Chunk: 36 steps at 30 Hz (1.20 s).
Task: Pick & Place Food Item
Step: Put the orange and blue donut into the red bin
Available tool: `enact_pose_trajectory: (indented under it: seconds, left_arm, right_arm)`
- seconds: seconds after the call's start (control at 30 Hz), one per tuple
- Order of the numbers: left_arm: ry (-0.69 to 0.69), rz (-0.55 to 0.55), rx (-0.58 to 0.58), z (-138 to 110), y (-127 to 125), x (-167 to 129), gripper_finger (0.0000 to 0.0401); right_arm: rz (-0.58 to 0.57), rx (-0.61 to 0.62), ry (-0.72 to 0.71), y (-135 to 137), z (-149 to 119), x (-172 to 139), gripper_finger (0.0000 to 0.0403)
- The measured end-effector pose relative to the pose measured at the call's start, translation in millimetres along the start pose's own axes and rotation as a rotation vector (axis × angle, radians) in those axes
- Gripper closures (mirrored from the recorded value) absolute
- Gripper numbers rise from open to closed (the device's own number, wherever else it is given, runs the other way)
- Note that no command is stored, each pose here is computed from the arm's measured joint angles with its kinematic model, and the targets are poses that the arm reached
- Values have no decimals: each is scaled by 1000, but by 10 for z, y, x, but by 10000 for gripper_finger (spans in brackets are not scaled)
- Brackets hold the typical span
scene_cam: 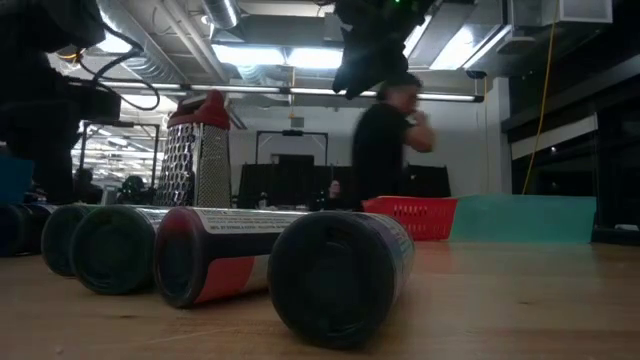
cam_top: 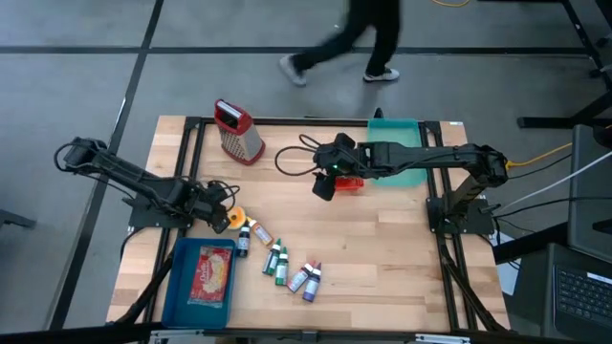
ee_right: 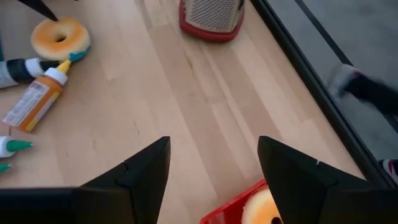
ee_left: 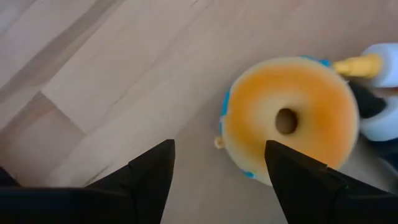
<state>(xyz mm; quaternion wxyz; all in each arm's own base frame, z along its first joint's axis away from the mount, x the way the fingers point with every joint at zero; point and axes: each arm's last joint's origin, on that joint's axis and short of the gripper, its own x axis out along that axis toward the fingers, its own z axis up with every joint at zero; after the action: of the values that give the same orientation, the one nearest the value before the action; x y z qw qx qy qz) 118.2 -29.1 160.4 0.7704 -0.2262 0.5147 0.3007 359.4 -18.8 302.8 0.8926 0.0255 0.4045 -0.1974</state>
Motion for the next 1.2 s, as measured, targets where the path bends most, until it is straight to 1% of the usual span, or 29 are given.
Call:
enact_pose_trajectory:
  seconds: [0.13, 0.33, 0.53, 0.63, 0.93, 1.1, 1.2]
  left_arm:
    - [13, 4, 4, 7, -53, 52, 150]
    - [-13, -48, 26, 47, -158, 100, 150]
    - [-22, -96, 39, 65, -193, 92, 150]
    - [-39, -97, 33, 72, -187, 79, 150]
    - [-86, -109, -46, 98, -193, 61, 149]
    - [-125, -145, -63, 131, -239, 58, 149]
    - [-116, -129, -57, 125, -244, 80, 150]
  right_arm:
    - [13, -8, -2, 64, -12, -21, 159]
    - [17, 5, -4, 101, -19, -34, 159]
    - [18, 5, -3, 103, -21, -34, 159]
    - [17, 7, -4, 101, -20, -33, 159]
    - [17, 5, -4, 101, -20, -33, 159]
    - [18, 4, -5, 102, -19, -33, 159]
    - [18, 5, -5, 102, -19, -33, 159]
